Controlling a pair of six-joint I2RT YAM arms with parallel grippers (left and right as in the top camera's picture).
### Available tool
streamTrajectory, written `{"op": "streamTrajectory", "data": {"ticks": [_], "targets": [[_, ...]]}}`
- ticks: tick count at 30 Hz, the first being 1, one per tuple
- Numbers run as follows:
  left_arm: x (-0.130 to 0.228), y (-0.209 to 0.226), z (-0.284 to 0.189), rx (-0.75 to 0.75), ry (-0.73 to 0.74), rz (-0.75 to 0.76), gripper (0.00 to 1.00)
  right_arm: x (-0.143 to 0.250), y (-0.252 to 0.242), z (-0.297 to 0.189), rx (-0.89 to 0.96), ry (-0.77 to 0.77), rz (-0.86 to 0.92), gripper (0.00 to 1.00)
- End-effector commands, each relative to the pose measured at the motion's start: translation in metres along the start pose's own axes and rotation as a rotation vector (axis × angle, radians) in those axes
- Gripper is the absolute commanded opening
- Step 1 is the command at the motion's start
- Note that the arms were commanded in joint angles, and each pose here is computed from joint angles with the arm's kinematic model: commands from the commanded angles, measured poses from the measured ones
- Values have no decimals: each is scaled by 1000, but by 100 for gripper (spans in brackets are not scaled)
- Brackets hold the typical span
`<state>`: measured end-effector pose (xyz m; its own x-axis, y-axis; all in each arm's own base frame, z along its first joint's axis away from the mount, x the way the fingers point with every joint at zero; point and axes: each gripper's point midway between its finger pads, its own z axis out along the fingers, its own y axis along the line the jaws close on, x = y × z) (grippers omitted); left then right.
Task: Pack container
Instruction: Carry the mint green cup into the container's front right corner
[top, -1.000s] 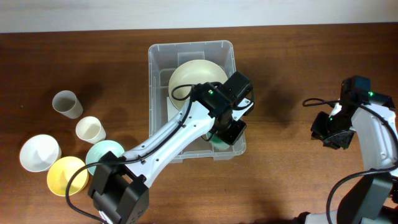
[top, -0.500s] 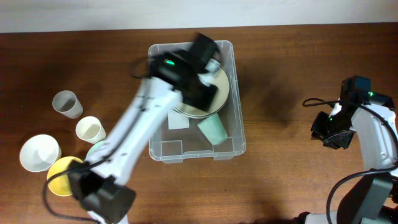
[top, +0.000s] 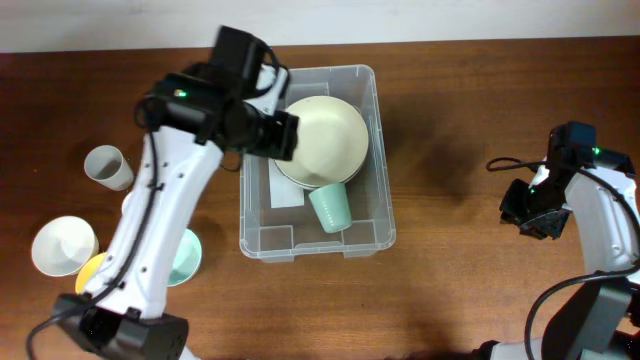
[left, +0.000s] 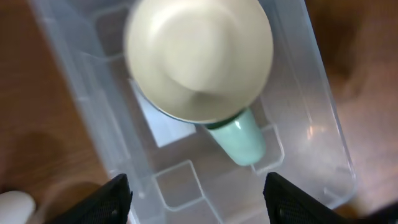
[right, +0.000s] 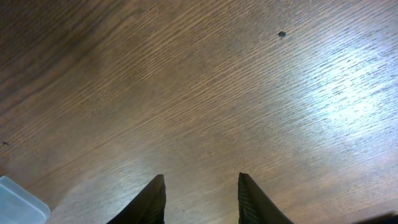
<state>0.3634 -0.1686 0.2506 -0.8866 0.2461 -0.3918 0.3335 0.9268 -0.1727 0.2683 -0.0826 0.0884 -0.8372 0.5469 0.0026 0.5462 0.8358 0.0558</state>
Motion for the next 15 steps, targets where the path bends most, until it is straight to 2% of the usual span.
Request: {"op": "streamTrajectory", "data": {"ticks": [1, 4, 13, 15], "targets": [[21, -29, 41, 94, 130, 155, 70, 1, 4, -2, -14, -5, -13, 34], [32, -35, 65, 128, 200, 227, 71, 1, 4, -2, -14, -5, -13, 33], [52, -30, 118, 158, 356, 243, 71, 1, 4, -2, -14, -5, -13, 33], [55, -39, 126, 230, 369, 274, 71, 1, 4, -2, -14, -5, -12, 33]]}}
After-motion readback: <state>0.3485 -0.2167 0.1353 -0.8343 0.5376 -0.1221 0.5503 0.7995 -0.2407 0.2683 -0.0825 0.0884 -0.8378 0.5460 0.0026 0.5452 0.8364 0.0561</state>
